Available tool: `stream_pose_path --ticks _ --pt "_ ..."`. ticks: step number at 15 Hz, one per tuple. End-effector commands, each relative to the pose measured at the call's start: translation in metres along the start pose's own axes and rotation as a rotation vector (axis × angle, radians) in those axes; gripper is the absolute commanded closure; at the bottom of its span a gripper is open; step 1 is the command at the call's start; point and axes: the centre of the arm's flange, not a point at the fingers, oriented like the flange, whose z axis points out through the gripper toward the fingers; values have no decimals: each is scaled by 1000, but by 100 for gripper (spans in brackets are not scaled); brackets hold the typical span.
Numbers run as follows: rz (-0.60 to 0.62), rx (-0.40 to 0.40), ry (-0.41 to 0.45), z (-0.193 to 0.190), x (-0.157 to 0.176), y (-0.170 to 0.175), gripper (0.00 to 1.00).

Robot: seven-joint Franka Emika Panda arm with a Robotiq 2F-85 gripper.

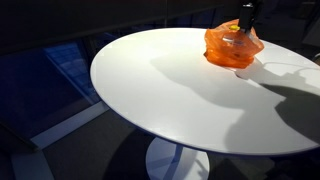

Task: Pick up the longest white bottle from the orange plastic bag and put it on the table

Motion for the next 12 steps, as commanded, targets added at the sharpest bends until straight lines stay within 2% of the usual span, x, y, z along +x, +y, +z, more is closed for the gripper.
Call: stream_pose_path --ticks 1,3,12 --pt "-14 13 -2 -14 4 6 75" --pt "-12 18 10 -22 4 9 89" --pt "-12 -11 101 -91 -4 -12 89"
